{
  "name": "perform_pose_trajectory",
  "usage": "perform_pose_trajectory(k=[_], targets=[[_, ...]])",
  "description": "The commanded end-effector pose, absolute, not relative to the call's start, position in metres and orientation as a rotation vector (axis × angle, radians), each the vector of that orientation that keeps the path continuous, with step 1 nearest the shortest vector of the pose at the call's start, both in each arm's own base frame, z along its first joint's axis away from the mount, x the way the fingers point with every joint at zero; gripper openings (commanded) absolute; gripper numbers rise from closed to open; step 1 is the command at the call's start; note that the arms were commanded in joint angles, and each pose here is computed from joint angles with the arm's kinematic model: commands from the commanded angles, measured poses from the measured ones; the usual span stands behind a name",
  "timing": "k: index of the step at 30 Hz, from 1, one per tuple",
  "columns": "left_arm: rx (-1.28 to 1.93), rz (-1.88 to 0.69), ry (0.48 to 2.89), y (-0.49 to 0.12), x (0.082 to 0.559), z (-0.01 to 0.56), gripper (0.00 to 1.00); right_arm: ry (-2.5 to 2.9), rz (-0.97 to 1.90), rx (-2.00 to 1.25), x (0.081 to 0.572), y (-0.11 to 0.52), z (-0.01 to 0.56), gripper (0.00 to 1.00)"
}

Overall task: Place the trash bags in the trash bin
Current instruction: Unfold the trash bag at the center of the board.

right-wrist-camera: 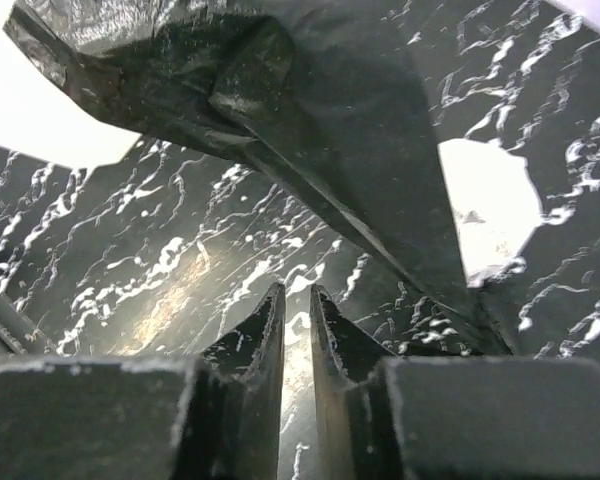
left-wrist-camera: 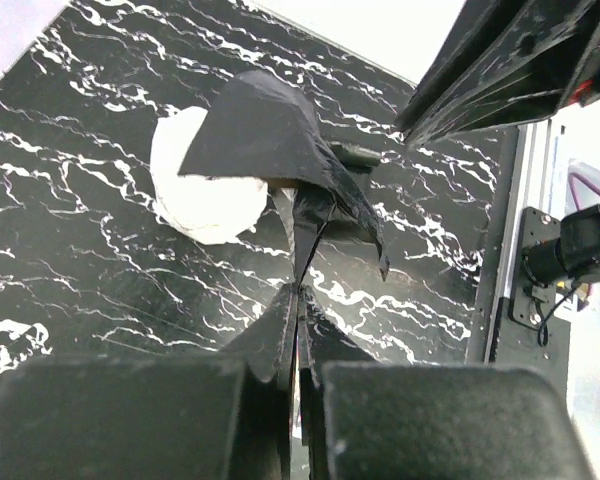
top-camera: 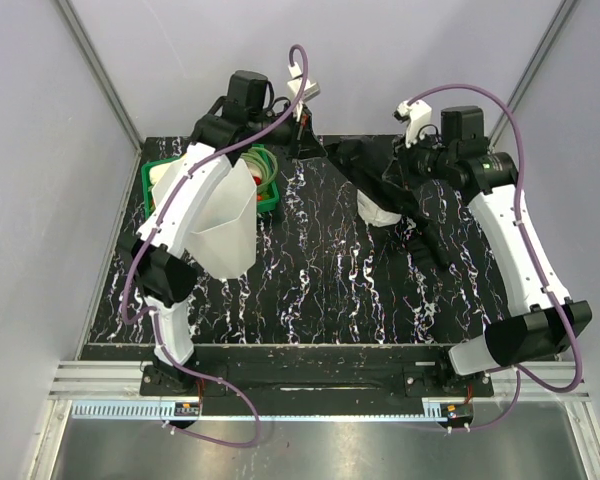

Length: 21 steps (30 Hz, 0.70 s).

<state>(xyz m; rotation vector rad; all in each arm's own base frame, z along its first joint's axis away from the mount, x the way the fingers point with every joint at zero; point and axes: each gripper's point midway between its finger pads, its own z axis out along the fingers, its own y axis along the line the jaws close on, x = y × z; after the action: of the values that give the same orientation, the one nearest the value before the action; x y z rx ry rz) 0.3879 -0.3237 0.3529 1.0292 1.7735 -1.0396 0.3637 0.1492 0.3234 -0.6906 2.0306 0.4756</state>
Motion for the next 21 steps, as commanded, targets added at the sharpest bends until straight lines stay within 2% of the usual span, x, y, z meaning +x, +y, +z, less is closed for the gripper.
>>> perform_pose_trajectory(k=[1, 2, 4, 5, 17, 19, 21], targets=[[1.036, -1.088, 1.758, -0.328, 0.372, 0.36, 0.0, 1.98, 0.654, -0.732, 0.352, 0.18, 0.323, 0.29], [1.041, -1.084, 1.762, -0.331, 0.37, 0.358, 0.0, 1.975, 0.669, -0.746, 0.35, 0.186, 0.323, 0.34], [1.047, -1.086, 1.762, -0.333, 0.368, 0.357, 0.0, 1.958, 0.679, -0.776, 0.347, 0.197, 0.325, 0.61], [1.047, -1.089, 1.764, -0.335, 0.368, 0.356, 0.0, 1.939, 0.684, -0.789, 0.347, 0.203, 0.328, 0.66], [1.069, -1.14, 1.762, -0.355, 0.355, 0.356, 0.0, 1.9, 0.646, -0.843, 0.353, 0.233, 0.322, 0.8], [1.075, -1.149, 1.761, -0.357, 0.353, 0.355, 0.0, 1.908, 0.631, -0.838, 0.357, 0.233, 0.318, 0.8], [1.084, -1.159, 1.756, -0.359, 0.35, 0.356, 0.0, 1.907, 0.601, -0.833, 0.361, 0.23, 0.316, 0.74]])
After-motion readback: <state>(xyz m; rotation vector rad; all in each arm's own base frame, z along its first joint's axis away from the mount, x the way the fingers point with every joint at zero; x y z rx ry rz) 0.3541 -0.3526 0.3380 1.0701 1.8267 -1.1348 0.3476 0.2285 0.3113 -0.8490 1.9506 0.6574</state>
